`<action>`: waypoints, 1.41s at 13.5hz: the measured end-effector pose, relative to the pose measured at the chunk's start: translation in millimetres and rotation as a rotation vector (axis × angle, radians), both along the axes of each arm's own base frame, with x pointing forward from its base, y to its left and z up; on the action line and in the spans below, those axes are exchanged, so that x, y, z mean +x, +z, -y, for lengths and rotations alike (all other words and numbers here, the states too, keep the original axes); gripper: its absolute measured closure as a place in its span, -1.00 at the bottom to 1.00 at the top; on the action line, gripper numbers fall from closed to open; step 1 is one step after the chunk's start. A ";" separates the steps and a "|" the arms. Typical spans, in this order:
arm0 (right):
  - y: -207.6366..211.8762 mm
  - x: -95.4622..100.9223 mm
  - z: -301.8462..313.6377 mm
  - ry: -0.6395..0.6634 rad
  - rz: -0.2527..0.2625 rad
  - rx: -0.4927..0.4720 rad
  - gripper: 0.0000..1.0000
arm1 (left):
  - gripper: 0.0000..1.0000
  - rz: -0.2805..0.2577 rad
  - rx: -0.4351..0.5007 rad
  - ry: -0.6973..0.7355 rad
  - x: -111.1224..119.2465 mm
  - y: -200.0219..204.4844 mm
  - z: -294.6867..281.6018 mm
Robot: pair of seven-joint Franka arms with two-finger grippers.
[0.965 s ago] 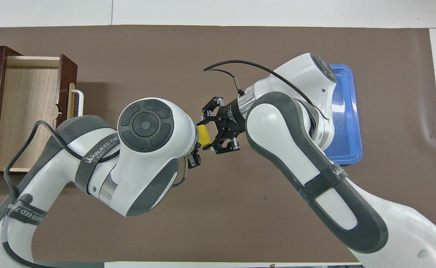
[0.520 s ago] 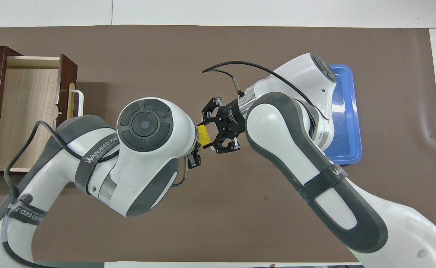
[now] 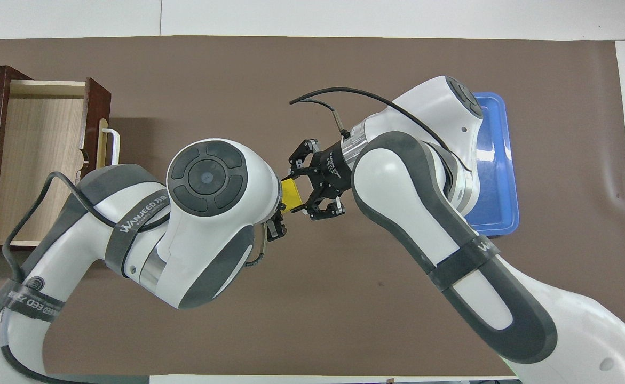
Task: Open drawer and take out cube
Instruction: 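Carry the cube with the right gripper while the left gripper withdraws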
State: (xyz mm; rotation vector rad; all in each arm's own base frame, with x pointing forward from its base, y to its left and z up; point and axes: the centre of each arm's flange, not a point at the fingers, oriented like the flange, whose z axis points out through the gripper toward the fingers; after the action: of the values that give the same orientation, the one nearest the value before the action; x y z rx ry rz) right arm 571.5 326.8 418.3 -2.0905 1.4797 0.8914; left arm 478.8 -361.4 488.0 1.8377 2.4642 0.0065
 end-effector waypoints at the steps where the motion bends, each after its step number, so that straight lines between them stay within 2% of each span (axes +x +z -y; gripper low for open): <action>1: 0.7 0.2 0.5 0.000 0.002 0.001 -0.13 | -0.91 -0.002 0.016 0.003 7.4 -0.6 -12.3; 2: 0.9 0.5 1.1 -0.001 0.002 0.001 -0.13 | -1.00 -0.008 0.028 -0.003 16.5 -1.1 -27.8; 6: 1.2 5.3 9.3 -0.015 0.003 0.000 -0.13 | -1.00 -0.044 0.062 -0.096 58.0 -13.0 -116.2; 8: 2.2 17.5 34.2 -0.049 -0.005 0.001 -0.13 | -1.00 -0.057 0.069 -0.166 72.3 -27.3 -172.4; 11: 10.8 43.8 101.9 -0.108 -0.022 0.017 -0.13 | -1.00 -0.038 0.070 -0.283 90.6 -35.4 -252.6; 14: 15.4 63.1 174.0 -0.157 -0.004 0.037 -0.13 | -1.00 -0.022 0.073 -0.372 100.9 -34.5 -319.9; 19: 1.7 71.3 241.9 -0.167 0.027 -0.013 -0.13 | -1.00 0.000 0.081 -0.413 103.1 -31.3 -394.9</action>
State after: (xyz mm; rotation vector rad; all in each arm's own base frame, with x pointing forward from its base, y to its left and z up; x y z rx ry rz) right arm 642.8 84.9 420.1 -1.9463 1.6222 0.7897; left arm 581.8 33.5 456.7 2.3415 2.0637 0.0858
